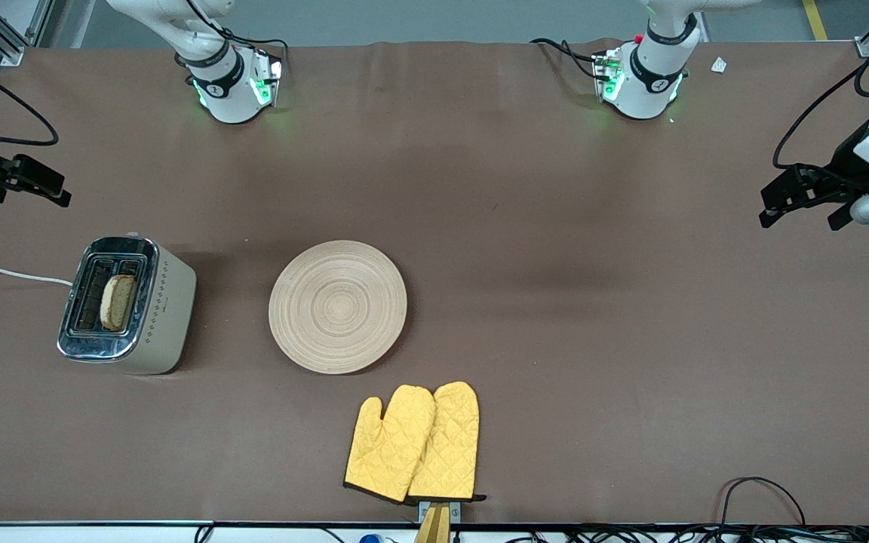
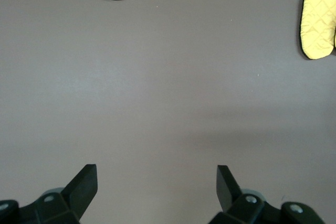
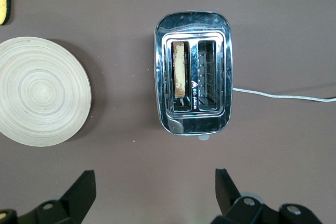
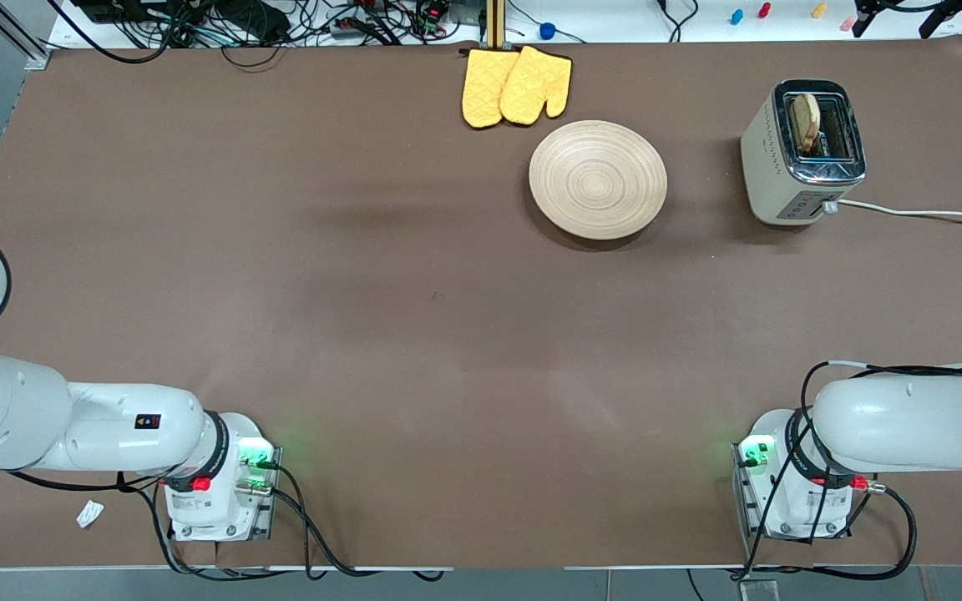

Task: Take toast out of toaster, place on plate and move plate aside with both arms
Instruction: 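Move the right gripper toward the toaster above the bread slice, then lower the right gripper into the toaster slot and grasp the bread, then lift the bread out and lower it onto the wooden plate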

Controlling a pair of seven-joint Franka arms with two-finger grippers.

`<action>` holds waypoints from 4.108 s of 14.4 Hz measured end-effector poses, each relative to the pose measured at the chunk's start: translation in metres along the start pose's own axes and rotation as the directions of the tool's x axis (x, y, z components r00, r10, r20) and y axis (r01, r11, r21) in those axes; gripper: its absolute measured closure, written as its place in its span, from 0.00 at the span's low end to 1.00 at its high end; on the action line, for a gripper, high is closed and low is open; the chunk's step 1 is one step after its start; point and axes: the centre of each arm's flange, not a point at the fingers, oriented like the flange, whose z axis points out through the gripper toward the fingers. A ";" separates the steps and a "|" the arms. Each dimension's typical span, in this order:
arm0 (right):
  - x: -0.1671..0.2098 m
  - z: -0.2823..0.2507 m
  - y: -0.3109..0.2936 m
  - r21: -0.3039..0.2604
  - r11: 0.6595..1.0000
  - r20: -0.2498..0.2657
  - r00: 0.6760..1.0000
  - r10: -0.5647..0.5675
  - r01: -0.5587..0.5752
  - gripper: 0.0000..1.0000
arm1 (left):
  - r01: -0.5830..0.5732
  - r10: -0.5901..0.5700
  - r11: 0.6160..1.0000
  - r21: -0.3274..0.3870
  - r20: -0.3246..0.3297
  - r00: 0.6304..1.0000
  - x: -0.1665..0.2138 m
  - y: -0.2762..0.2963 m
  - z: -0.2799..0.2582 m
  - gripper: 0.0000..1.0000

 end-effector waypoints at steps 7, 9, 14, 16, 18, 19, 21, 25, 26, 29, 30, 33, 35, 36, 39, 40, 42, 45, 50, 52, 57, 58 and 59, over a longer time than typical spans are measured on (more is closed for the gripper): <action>0.000 0.001 0.001 0.001 1.000 0.000 1.000 0.001 -0.001 0.00 | -0.001 0.001 1.000 0.006 0.004 1.000 0.004 -0.001 -0.001 0.00; 0.001 0.002 0.004 0.001 1.000 -0.004 1.000 0.006 -0.006 0.00 | -0.001 0.001 1.000 0.006 0.014 1.000 0.006 -0.001 0.004 0.00; 0.003 0.008 0.023 0.003 0.999 -0.009 0.999 0.037 -0.037 0.00 | 0.000 0.000 1.000 0.006 0.025 1.000 0.006 -0.001 0.006 0.00; 0.008 0.023 0.025 0.004 0.999 -0.020 0.999 0.039 -0.039 0.00 | 0.001 -0.001 1.000 0.006 0.028 1.000 0.006 -0.002 0.006 0.00; 0.020 0.053 0.027 0.004 0.999 -0.022 0.999 0.042 -0.042 0.00 | 0.001 -0.001 1.000 0.006 0.032 0.999 0.005 -0.002 0.006 0.00; 0.028 0.070 0.029 0.004 0.999 -0.015 0.999 0.045 -0.045 0.00 | 0.001 -0.001 1.000 0.006 0.033 0.999 0.005 -0.002 0.006 0.00; 0.046 0.105 0.035 0.004 0.999 0.001 0.999 0.054 -0.054 0.00 | 0.001 -0.001 1.000 0.006 0.035 0.999 0.005 -0.002 0.006 0.00; 0.072 0.172 0.055 0.004 0.996 0.056 0.995 0.086 -0.086 0.00 | 0.001 -0.001 1.000 0.006 0.037 0.999 0.005 -0.002 0.006 0.00; 0.076 0.187 0.057 0.004 0.996 0.074 0.993 0.088 -0.088 0.00 | 0.001 -0.001 1.000 0.006 0.037 0.999 0.005 -0.002 0.006 0.00; 0.083 0.213 0.052 0.005 0.997 0.102 0.992 0.079 -0.080 0.00 | 0.001 -0.001 1.000 0.006 0.037 0.999 0.005 -0.002 0.007 0.00; 0.084 0.218 0.050 0.005 0.997 0.109 0.991 0.075 -0.076 0.00 | 0.001 -0.001 1.000 0.006 0.038 0.999 0.005 -0.002 0.007 0.00; 0.086 0.228 0.041 0.005 0.998 0.127 0.990 0.061 -0.062 0.07 | 0.001 -0.001 1.000 0.006 0.038 0.999 0.005 -0.002 0.007 0.00; 0.087 0.238 0.030 0.003 0.999 0.143 0.988 0.053 -0.054 0.30 | 0.001 -0.001 1.000 0.006 0.038 0.999 0.005 -0.002 0.007 0.00; 0.088 0.242 0.024 0.000 0.998 0.149 0.987 0.060 -0.060 0.41 | 0.001 -0.001 1.000 0.006 0.038 0.999 0.005 -0.002 0.007 0.00; 0.091 0.244 0.020 -0.008 0.997 0.149 0.986 0.071 -0.071 0.74 | 0.001 -0.001 1.000 0.006 0.038 0.999 0.005 -0.002 0.007 0.00; 0.094 0.237 0.023 -0.010 0.997 0.139 0.988 0.075 -0.074 0.83 | 0.001 -0.001 1.000 0.006 0.038 0.999 0.005 -0.002 0.007 0.00; 0.102 0.206 0.025 -0.017 0.997 0.128 0.989 0.075 -0.074 0.90 | 0.001 -0.001 1.000 0.006 0.038 0.999 0.005 -0.002 0.007 0.00; 0.108 0.137 0.012 -0.013 0.998 0.110 0.992 0.059 -0.057 0.90 | 0.001 -0.001 1.000 0.006 0.038 0.999 0.005 -0.002 0.007 0.00; 0.104 0.134 -0.108 0.097 0.995 0.098 0.995 -0.006 -0.004 0.91 | 0.001 -0.002 1.000 0.006 0.038 0.999 0.005 -0.002 0.007 0.00; 0.099 0.173 -0.149 0.167 0.986 0.104 0.994 -0.030 0.012 0.93 | 0.001 -0.002 1.000 0.006 0.038 0.999 0.005 -0.002 0.007 0.00; 0.046 0.268 -0.282 0.185 0.982 0.099 0.995 0.018 -0.036 0.93 | 0.001 -0.002 1.000 0.006 0.039 0.999 0.005 -0.002 0.007 0.00; 0.033 0.271 -0.309 0.185 0.981 0.088 0.995 0.035 -0.051 0.93 | 0.002 -0.002 1.000 0.006 0.039 0.999 0.005 -0.002 0.007 0.00; 0.023 0.273 -0.331 0.188 0.980 0.076 0.996 0.044 -0.058 0.93 | 0.002 -0.002 1.000 0.006 0.039 0.999 0.005 -0.002 0.007 0.00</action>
